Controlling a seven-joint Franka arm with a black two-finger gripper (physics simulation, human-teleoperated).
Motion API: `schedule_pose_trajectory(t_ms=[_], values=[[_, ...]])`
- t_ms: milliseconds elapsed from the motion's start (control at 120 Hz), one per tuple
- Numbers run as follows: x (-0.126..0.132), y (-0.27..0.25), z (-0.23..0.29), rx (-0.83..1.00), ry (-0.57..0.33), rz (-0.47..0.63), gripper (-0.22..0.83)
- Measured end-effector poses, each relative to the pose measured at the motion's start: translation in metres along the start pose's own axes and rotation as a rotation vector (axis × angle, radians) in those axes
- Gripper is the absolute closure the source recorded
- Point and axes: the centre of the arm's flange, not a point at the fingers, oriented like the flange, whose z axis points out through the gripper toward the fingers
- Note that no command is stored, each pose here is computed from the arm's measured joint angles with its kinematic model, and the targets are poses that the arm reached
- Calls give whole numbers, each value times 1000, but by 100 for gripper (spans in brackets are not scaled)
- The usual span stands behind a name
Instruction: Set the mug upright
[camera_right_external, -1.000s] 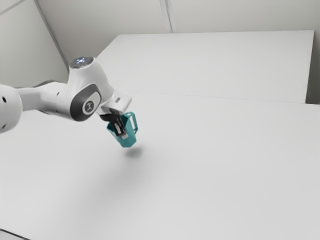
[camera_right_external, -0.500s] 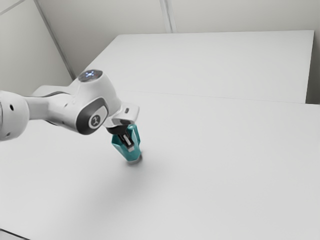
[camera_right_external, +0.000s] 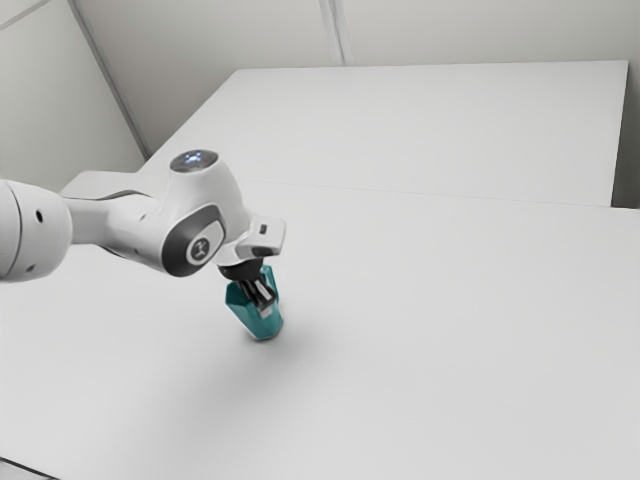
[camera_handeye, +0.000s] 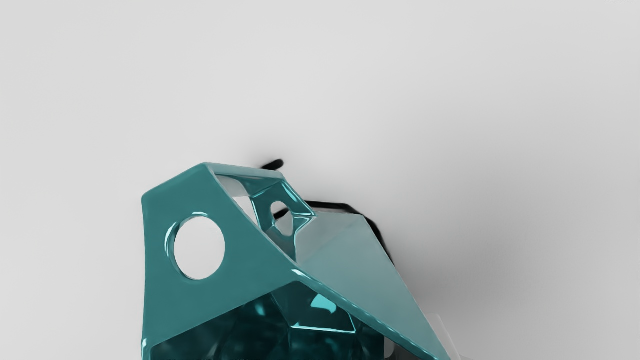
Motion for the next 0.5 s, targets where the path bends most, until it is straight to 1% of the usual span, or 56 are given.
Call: schedule_pose_trajectory(t_ms=[100, 250, 308, 400, 500], values=[[1, 1, 1, 0, -1, -15, 78], [-1, -1, -1, -2, -1, -38, 45], [-1, -2, -3, 1, 0, -44, 34], [-2, -3, -7, 4, 5, -52, 22], [-3, -3, -14, 8, 11, -57, 14]])
